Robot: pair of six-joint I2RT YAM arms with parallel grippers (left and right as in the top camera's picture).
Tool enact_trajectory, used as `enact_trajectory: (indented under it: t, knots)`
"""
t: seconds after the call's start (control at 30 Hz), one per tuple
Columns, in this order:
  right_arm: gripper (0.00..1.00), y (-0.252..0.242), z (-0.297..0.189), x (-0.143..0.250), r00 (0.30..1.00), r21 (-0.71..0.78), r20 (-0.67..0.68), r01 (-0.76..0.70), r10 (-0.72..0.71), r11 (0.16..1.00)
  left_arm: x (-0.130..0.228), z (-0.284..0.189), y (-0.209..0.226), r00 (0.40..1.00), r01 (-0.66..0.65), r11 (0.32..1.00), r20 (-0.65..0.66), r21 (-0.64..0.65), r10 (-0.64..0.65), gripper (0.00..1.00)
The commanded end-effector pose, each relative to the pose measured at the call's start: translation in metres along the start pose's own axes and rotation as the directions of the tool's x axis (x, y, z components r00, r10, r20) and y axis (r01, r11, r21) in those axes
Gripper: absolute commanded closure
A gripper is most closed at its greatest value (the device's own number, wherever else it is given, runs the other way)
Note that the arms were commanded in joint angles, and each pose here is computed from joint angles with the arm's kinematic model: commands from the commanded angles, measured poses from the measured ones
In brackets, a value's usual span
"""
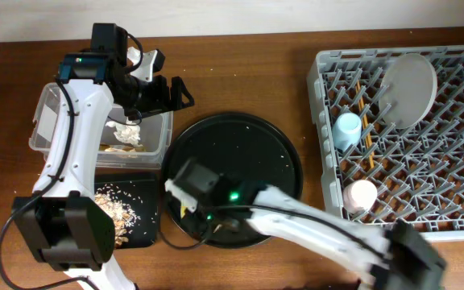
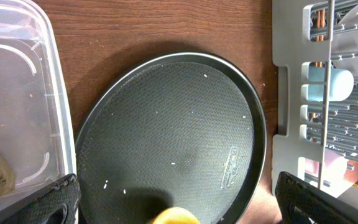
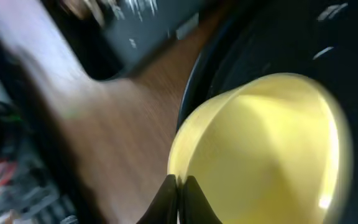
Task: Sort waste into correct bins and load items into the dishwasher rack
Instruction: 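Carry the yellow bowl to the rack and set it tilted beside the plate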
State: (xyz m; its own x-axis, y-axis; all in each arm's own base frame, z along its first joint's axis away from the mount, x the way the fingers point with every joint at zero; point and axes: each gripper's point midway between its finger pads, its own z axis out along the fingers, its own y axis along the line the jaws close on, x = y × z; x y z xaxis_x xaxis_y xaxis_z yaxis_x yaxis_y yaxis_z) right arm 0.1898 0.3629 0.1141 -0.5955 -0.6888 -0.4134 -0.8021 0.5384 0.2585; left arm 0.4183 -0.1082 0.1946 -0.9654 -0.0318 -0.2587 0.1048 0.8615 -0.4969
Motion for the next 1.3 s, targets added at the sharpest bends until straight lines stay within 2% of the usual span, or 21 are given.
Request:
enact_trajectory:
  t: [0.0, 0.2, 0.4, 0.53, 0.7, 0.83, 0.93, 1.03, 1.27]
  knots:
    - [0.96, -0.011, -0.086, -0.035, 0.977, 0.042, 0.212, -0.002, -0.008, 0.999, -0.003, -0.009, -0.002, 1.000, -0.002, 1.000, 0.025, -0.001, 0.002, 0.00]
    - [0.96, -0.064, -0.189, -0.014, 0.919, 0.123, 0.375, -0.180, 0.122, 0.976, -0.003, -0.009, -0.002, 1.000, -0.002, 1.000, 0.025, -0.001, 0.002, 0.00]
    - [0.96, -0.153, -0.275, 0.054, 0.788, 0.218, 0.515, -0.501, 0.338, 0.838, -0.003, -0.009, -0.002, 1.000, -0.001, 1.000, 0.025, -0.001, 0.001, 0.00]
    - [0.96, -0.189, -0.293, 0.083, 0.718, 0.156, 0.543, -0.596, 0.435, 0.788, -0.003, -0.009, -0.002, 1.000, -0.002, 1.000, 0.025, -0.001, 0.002, 0.00]
    - [0.96, -0.231, -0.307, 0.103, 0.622, 0.002, 0.593, -0.636, 0.511, 0.772, -0.003, -0.009, -0.002, 1.000, -0.002, 1.000, 0.025, -0.001, 0.002, 0.00]
    - [0.96, -0.261, -0.315, 0.114, 0.527, -0.179, 0.629, -0.617, 0.572, 0.766, -0.003, -0.009, -0.002, 1.000, -0.002, 1.000, 0.025, -0.001, 0.002, 0.00]
    - [0.96, -0.284, -0.321, 0.119, 0.448, -0.329, 0.662, -0.546, 0.600, 0.770, -0.003, -0.009, -0.002, 1.000, -0.002, 1.000, 0.025, -0.001, 0.002, 0.00]
    - [0.96, -0.314, -0.321, 0.133, 0.357, -0.445, 0.670, -0.509, 0.651, 0.736, -0.003, -0.009, -0.002, 1.000, -0.002, 1.000, 0.025, -0.001, 0.002, 0.00]
    - [0.96, -0.366, -0.289, 0.172, 0.282, -0.498, 0.621, -0.578, 0.731, 0.646, -0.003, -0.009, -0.002, 1.000, -0.002, 1.000, 0.025, -0.001, 0.002, 0.00]
